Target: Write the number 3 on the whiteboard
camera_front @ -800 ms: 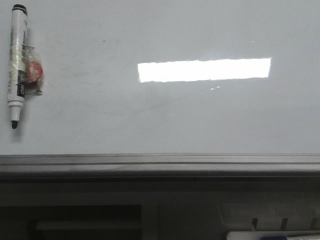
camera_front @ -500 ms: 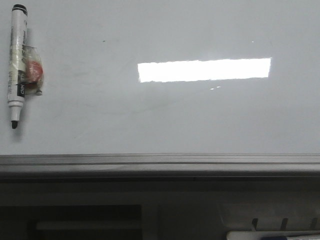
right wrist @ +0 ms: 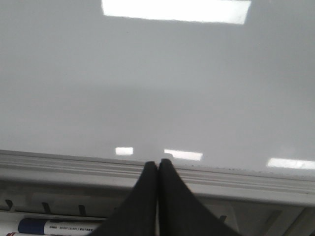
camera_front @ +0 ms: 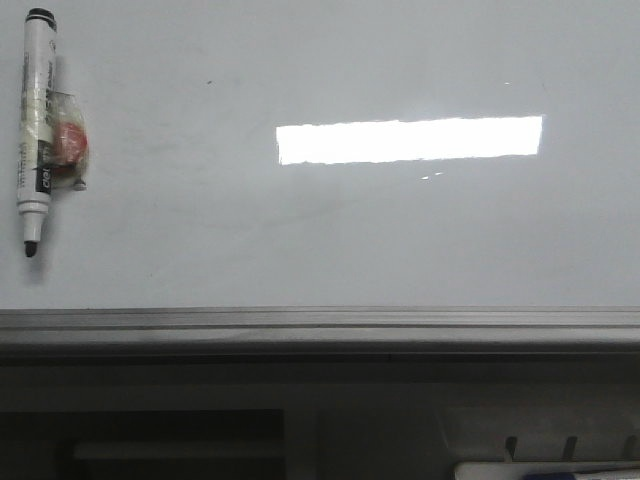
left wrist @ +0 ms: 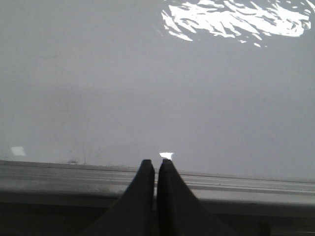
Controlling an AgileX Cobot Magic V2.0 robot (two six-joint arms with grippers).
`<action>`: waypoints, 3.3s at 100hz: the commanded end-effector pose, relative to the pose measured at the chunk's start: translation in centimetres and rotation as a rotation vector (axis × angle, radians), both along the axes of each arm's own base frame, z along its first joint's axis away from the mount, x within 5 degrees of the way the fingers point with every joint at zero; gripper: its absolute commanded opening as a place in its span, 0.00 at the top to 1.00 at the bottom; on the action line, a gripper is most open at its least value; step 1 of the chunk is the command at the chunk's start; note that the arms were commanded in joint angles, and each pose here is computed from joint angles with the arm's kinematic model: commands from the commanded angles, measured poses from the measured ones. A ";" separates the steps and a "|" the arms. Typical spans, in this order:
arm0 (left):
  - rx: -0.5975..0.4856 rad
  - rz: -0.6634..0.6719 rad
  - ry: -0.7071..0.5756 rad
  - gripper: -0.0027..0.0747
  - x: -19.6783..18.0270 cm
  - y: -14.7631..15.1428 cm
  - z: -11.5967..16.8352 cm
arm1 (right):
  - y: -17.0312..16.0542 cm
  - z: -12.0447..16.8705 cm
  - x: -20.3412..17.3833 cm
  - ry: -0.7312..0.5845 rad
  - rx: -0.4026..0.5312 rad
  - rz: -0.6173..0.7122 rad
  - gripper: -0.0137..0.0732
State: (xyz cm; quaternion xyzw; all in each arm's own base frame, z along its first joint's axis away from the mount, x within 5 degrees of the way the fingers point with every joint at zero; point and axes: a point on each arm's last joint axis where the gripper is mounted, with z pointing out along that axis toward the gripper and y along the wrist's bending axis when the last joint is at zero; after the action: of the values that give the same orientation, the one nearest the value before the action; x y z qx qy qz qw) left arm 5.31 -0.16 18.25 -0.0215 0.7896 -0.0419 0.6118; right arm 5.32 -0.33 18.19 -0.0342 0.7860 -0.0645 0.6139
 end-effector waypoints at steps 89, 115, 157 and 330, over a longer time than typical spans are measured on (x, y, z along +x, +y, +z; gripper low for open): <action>-0.015 -0.013 -0.352 0.99 0.1 -0.1 2.9 | 0.0 2.6 0.7 -0.267 0.119 -0.017 0.91; -0.014 -0.005 -0.237 0.99 0.4 -0.1 4.9 | 0.1 4.1 3.1 0.012 0.178 -0.018 0.91; -0.004 -0.022 -0.245 0.98 2.0 -0.3 9.3 | 0.3 5.2 5.5 0.200 0.273 -0.023 0.91; -0.199 -0.517 0.082 0.99 9.5 -11.4 3.4 | 0.3 5.6 5.7 0.162 0.328 -0.033 0.91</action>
State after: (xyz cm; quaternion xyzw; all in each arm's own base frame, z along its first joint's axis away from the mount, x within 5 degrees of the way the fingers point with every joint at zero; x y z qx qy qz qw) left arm 14.30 -11.24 20.59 0.1306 0.8028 -0.2599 0.5206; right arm 10.44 0.13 22.24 0.0660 0.8548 0.0574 0.5115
